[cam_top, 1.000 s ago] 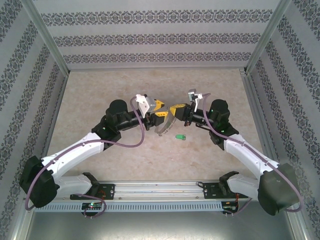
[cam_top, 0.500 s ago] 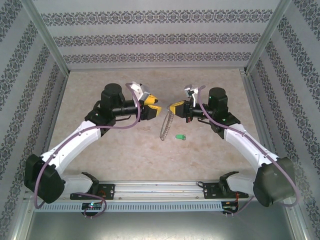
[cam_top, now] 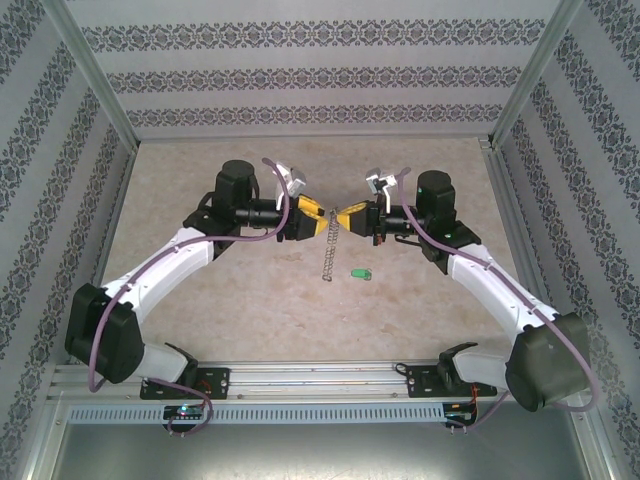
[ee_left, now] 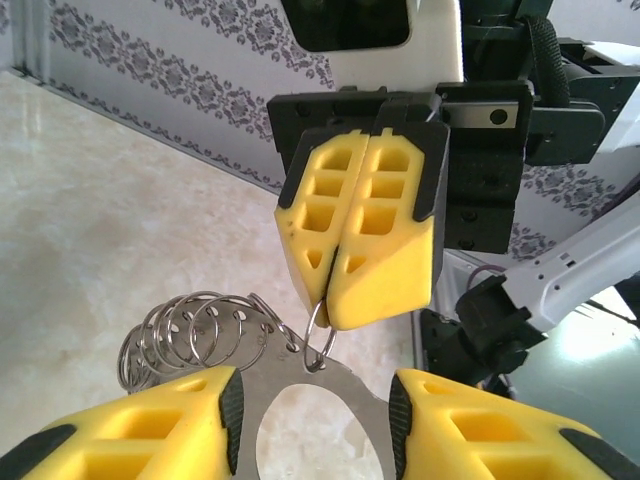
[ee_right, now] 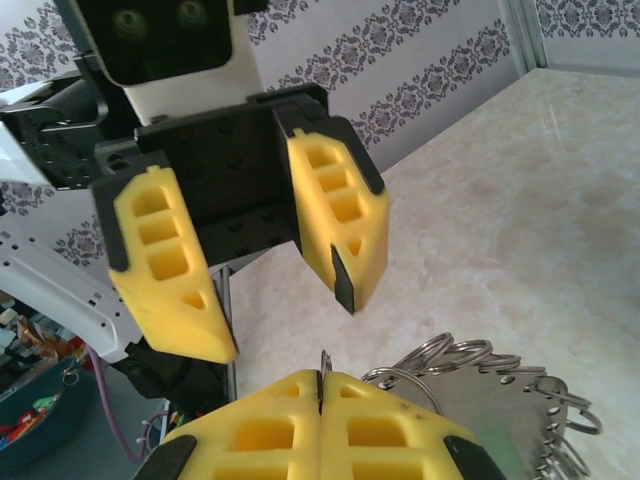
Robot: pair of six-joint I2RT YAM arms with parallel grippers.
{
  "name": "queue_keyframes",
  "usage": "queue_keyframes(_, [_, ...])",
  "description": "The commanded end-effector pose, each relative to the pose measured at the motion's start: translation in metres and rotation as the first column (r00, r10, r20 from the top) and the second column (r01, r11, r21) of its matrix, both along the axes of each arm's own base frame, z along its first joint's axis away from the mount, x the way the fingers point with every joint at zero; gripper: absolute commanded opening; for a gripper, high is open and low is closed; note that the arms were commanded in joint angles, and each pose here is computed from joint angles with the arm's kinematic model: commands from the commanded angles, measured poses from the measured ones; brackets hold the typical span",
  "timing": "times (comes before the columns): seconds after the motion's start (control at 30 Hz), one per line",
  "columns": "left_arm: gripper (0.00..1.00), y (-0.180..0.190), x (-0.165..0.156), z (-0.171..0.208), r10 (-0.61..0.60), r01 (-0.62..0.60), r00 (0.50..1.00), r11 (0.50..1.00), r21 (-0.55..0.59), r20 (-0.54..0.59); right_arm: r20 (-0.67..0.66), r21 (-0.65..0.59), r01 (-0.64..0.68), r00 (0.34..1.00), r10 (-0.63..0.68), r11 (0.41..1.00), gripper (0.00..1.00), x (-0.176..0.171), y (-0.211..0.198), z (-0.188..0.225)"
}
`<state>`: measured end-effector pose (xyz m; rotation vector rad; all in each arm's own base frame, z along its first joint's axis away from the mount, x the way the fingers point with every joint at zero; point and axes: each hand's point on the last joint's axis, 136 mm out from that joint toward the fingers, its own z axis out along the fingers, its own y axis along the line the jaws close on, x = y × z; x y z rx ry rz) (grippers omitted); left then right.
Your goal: Put the keys on the keyring
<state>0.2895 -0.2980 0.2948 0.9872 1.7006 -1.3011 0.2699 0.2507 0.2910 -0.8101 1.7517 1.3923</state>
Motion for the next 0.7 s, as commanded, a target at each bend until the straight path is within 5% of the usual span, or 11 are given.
queue_keyframes(0.0, [0.41, -0.003, -0.003, 0.023, -0.059, 0.06, 0.998, 0.996, -0.061, 0.017, 0.058, 0.024, -0.056, 0.997, 0.055, 0.998, 0.0, -0.006, 0.006, 0.019])
queue_keyframes(0.67, [0.36, -0.008, -0.006, 0.02, -0.114, 0.11, 0.993, 0.988, -0.11, -0.029, 0.055, 0.004, -0.059, 0.997, 0.059, 0.998, 0.0, -0.001, 0.018, 0.015])
